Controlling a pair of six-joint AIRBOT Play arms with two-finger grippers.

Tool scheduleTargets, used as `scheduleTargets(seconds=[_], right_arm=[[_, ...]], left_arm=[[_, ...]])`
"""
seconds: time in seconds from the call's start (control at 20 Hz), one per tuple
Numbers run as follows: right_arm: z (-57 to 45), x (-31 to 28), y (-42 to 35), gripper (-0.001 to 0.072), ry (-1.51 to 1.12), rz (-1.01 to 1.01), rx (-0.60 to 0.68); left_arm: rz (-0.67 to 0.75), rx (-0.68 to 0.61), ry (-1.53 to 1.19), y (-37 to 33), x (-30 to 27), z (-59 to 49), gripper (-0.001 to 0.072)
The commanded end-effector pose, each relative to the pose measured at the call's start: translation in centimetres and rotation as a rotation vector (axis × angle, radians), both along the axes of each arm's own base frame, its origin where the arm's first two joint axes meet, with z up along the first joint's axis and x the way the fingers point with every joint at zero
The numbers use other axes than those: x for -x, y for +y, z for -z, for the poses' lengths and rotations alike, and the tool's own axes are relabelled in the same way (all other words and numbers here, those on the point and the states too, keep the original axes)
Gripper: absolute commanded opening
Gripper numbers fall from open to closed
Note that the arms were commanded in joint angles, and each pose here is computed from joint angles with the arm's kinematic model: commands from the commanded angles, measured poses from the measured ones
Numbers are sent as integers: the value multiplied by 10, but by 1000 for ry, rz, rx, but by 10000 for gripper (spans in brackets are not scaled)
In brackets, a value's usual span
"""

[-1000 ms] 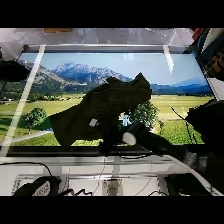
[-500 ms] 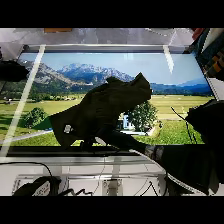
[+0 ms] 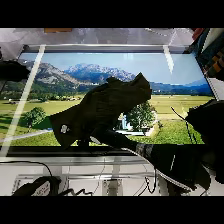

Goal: Fold the clothes and pants, and hang the long-sleeved shirts on hangers.

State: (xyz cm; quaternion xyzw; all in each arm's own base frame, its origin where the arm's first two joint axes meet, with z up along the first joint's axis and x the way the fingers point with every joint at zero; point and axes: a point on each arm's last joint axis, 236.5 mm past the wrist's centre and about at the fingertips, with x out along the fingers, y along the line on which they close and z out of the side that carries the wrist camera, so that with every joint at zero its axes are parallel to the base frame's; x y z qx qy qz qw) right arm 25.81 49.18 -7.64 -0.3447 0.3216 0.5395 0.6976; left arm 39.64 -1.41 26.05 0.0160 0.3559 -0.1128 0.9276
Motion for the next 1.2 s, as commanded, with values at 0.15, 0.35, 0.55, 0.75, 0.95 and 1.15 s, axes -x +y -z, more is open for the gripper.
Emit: scheduleTargets(seconds=[0.15,0.35,0.55,0.75,0.95,1.15], right_arm=[[16,2,-1,36,22,4,23],[-14,-16,-6,30,-35,7,11],[-99,-86,-57,29,-133,135,-45],[-196,-154,-173,29,-186,409,-123],[-247,-184,-333,28,-127,833,-166],[-238,-174,-443,27,1,1103,-178]], left_arm=[[-1,4,23,1,-6,9,22],[1,9,34,1,-9,14,22],[13,57,0,-8,-20,9,22],[35,97,11,-18,-18,9,21],[55,94,77,-21,-5,19,20],[22,130,93,-22,-3,19,20]])
